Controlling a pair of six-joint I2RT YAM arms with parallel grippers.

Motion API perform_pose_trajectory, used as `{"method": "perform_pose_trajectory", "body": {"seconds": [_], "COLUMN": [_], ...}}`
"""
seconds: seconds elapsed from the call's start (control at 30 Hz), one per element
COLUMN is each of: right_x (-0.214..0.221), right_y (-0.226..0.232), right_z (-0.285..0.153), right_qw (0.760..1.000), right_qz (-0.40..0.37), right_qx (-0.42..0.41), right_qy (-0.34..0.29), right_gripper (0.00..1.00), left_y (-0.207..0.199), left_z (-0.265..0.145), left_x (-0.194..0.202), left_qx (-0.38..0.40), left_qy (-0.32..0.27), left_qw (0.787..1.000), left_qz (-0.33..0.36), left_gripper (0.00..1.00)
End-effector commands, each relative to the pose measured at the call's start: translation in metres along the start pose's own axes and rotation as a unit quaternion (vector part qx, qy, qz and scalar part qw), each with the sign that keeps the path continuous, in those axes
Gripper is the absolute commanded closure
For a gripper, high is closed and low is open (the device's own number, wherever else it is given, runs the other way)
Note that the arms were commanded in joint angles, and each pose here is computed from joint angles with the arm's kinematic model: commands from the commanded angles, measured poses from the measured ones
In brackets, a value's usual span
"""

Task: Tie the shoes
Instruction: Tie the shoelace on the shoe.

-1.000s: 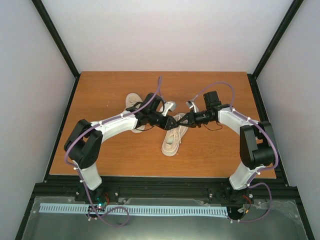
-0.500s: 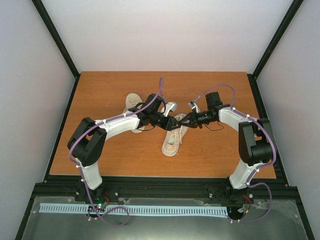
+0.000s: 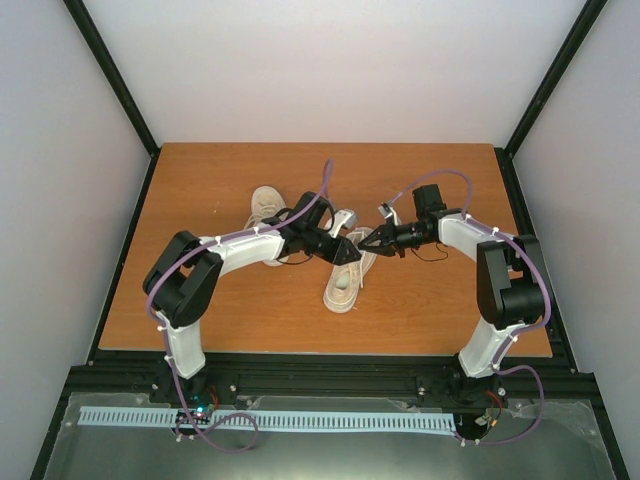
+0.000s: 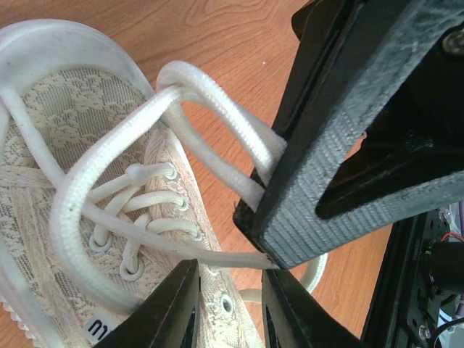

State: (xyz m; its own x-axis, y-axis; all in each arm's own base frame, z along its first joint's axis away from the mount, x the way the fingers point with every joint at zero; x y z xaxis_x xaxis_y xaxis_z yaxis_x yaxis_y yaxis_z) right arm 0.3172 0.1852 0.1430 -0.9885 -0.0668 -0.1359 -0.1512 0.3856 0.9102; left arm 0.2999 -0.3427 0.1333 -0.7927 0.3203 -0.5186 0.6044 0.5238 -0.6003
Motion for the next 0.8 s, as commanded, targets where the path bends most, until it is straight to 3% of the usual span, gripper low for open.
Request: {"method": "perform_pose_trajectory", "body": {"seconds": [0.0,0.53,0.6,0.77], "right_x": [-0.004,-0.001,-0.001,0.0], "right_y": [0.006,0.004,0.004,0.004], "right_z": [-0.002,-0.004,-0.004,-0.004], "right_qw": [1.0,0.999,0.999,0.999], "right_qz": [0.003,0.011,0.011,0.014], "right_qx": [-0.022,-0.03,-0.03,-0.033], "right_qy": [0.003,0.007,0.008,0.01], "right_gripper": [0.97,0.97,0.97,0.97], "left_y": [-0.007,-0.01,-0.013,-0.017], "left_z": [0.003,0.0,-0.002,0.0], "left_x": [-0.015,-0.025,-0.027,-0.033], "left_qx": [0.01,-0.008,-0.007,0.005], "left_qy": [-0.017,-0.044,-0.048,-0.048], "left_qw": [0.999,0.998,0.997,0.997], "left_qz": [0.029,0.049,0.052,0.057], "left_gripper": [0.71,0.45,0.46,0.66]}}
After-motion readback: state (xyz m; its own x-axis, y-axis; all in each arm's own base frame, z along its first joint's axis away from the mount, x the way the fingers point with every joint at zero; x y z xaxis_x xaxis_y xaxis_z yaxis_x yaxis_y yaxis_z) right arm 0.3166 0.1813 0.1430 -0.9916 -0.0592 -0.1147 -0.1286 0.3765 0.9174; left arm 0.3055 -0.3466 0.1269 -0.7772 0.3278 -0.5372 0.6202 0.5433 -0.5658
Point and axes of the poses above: each gripper's point midway between its finger pads, its own z axis out along the fingers, its own y axis along the line the jaws close on, x = y × z, the point moved 4 cm from there along -z, back along the fingers, and after that the axes turned 1 degree about -z, right-handed, at the moved point
